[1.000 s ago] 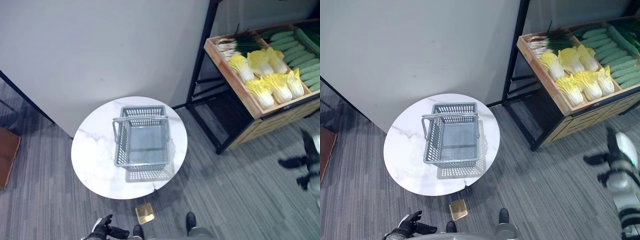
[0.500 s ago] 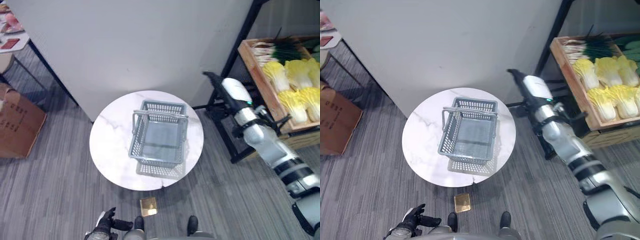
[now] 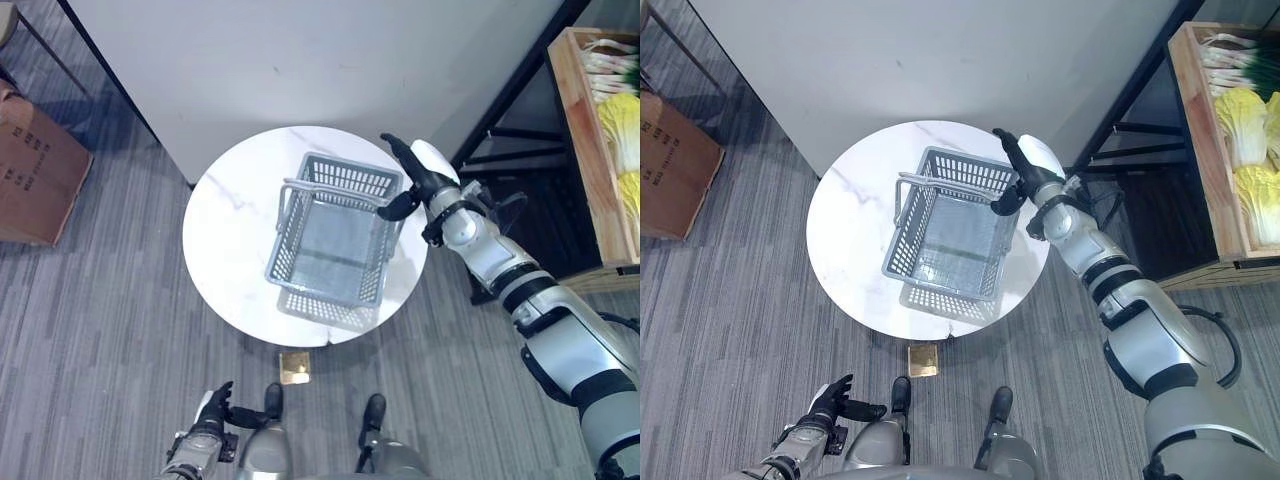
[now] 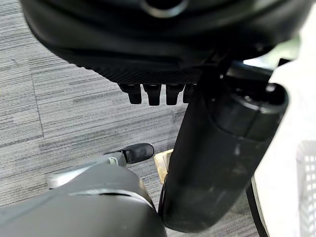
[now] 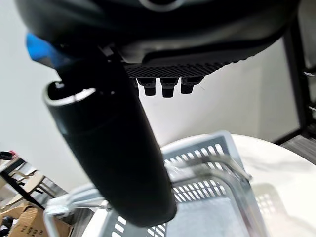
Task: Get the vegetables into the basket
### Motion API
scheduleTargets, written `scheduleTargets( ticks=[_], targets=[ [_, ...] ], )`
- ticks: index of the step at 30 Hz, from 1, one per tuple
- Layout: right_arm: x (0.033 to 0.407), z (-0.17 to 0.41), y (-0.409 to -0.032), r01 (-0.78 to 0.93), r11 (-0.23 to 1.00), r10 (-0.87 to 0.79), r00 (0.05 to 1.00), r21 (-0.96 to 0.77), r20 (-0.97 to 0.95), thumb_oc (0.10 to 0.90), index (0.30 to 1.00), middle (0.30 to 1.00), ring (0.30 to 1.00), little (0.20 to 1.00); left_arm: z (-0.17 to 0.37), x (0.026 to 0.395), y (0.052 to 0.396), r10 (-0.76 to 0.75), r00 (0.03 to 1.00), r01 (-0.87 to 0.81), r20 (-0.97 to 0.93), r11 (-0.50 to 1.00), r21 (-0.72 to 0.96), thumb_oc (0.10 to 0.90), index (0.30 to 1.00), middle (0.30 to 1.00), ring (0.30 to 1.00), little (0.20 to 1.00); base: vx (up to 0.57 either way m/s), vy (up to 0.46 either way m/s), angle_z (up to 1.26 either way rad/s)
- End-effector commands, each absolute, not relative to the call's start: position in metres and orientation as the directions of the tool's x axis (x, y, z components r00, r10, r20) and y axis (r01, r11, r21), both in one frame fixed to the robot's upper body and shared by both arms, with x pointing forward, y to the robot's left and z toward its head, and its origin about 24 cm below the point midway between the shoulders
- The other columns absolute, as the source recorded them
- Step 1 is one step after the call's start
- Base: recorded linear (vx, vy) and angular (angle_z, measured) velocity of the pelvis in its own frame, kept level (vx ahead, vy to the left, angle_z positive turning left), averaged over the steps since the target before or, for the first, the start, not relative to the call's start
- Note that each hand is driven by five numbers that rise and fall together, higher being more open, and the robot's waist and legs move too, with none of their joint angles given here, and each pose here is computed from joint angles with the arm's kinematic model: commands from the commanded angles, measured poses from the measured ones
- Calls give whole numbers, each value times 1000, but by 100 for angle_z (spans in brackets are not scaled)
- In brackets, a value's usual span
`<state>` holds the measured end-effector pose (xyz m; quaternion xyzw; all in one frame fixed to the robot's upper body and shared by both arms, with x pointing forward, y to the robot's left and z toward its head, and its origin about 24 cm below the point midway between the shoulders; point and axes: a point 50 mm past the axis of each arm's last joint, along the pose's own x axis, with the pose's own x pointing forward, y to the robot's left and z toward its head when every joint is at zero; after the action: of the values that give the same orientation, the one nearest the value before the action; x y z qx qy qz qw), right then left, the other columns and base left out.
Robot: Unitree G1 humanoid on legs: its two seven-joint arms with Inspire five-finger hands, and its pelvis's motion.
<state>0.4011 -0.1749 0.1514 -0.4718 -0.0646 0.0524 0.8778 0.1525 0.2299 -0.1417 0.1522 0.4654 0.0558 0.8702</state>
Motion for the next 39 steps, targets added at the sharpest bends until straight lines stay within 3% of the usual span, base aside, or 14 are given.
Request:
scheduleTargets(
  ticks=[1, 6, 7, 8, 9, 27, 31, 33, 39],
  targets=[
    [413, 230, -156, 151, 556, 193, 933, -817, 303, 900, 1000, 1000, 1000, 1000, -144, 141, 242, 278, 522, 76, -807, 927, 368, 900, 1000, 1000, 1000, 1000, 0, 0, 0],
    [417, 220, -156, 138, 551, 160, 950, -823, 267, 900, 1000, 1000, 1000, 1000, -143, 146, 241, 279, 537, 76, -796, 924, 375, 900, 1000, 1000, 1000, 1000, 0, 0, 0],
    [417, 219, -155, 135, 547, 160, 952, -826, 262, 861, 945, 945, 945, 945, -142, 146, 240, 278, 538, 77, -796, 924, 374, 900, 1000, 1000, 1000, 1000, 0, 0, 0],
    [417, 218, -154, 132, 542, 163, 952, -830, 258, 561, 525, 525, 525, 525, -143, 146, 240, 277, 539, 79, -796, 924, 375, 900, 1000, 1000, 1000, 1000, 0, 0, 0],
    [418, 217, -153, 131, 539, 164, 952, -832, 257, 400, 300, 300, 300, 300, -143, 146, 240, 276, 540, 78, -795, 924, 374, 900, 1000, 1000, 1000, 1000, 0, 0, 0],
    [408, 148, -134, -65, 424, 244, 969, -903, 45, 400, 300, 300, 300, 300, -146, 141, 233, 253, 523, 145, -814, 914, 378, 900, 1000, 1000, 1000, 1000, 0, 0, 0],
    [393, 175, -131, -5, 464, 357, 916, -886, 182, 400, 300, 300, 300, 300, -150, 129, 236, 264, 483, 147, -835, 916, 374, 900, 1000, 1000, 1000, 1000, 12, 4, -3],
    [363, 190, -139, 12, 559, 439, 844, -829, 308, 400, 300, 300, 300, 300, -154, 115, 239, 272, 434, 143, -859, 920, 364, 900, 1000, 1000, 1000, 1000, 21, 17, -7],
    [307, 189, -169, -150, 687, 520, 785, -711, 336, 400, 300, 300, 300, 300, -164, 67, 249, 289, 257, 50, -922, 949, 311, 900, 1000, 1000, 1000, 1000, 32, -2, -23]
  ],
)
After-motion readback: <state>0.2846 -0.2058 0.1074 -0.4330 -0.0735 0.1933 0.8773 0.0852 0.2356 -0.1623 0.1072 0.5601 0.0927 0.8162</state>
